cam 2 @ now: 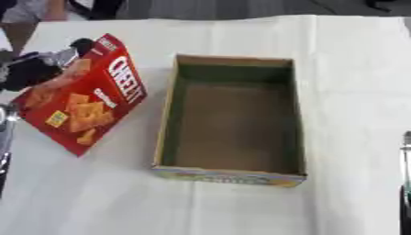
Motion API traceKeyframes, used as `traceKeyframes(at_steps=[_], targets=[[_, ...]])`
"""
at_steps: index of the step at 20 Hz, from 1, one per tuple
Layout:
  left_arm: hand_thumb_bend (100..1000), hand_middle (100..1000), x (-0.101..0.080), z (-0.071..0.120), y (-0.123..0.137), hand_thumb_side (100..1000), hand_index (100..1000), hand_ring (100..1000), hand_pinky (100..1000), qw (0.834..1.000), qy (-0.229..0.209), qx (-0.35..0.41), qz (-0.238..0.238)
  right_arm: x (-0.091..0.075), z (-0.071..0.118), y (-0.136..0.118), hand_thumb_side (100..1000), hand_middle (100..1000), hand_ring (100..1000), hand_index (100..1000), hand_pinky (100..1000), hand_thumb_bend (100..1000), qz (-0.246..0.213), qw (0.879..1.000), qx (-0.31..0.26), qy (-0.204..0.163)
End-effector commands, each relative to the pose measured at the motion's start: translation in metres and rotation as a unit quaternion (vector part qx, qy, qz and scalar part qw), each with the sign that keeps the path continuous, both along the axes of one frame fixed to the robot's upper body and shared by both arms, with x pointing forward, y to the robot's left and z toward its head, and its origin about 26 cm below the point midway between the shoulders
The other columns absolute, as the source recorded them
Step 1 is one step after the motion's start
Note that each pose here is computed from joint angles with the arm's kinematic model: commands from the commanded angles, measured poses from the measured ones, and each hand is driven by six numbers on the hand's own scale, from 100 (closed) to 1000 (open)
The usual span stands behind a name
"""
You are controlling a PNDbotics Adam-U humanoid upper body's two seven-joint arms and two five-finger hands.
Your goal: Pick up objects on the table and place them in the box.
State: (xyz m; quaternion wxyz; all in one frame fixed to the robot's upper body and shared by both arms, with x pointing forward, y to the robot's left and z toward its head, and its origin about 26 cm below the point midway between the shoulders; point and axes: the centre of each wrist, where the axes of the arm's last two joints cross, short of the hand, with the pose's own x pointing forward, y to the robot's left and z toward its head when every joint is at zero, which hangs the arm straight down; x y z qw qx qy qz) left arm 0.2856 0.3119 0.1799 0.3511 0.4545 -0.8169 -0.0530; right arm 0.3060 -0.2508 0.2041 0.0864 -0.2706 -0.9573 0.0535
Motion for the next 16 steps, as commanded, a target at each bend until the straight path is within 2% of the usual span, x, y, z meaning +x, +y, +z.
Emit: traceKeyframes(at_steps=[1,4,7,16], targets=[[1000,769,-0.006,-0.004,0.006,171,798,717,737,0.999,-0.024,-0.038,0.03,-0.002,0.005,-0.004,686,553,487,637,279,100,-0.009,1.0,-0.008,-0.009],[1000,772,-0.014,-0.027,0.002,137,795,725,756,0.993,-0.033,-0.111,0.005,-0.003,0.004,-0.006,686,552,486,637,278,100,-0.014,1.0,-0.01,-0.008],[1000,766,-0.021,-0.042,0.0,147,789,716,753,0.984,-0.037,-0.171,-0.02,-0.003,0.004,-0.007,687,552,487,637,278,100,-0.017,1.0,-0.012,-0.007],[1000,765,-0.026,-0.054,-0.003,196,791,711,756,0.979,-0.026,-0.199,-0.033,-0.003,0.004,-0.009,687,554,488,638,281,100,-0.024,1.0,-0.015,-0.006]])
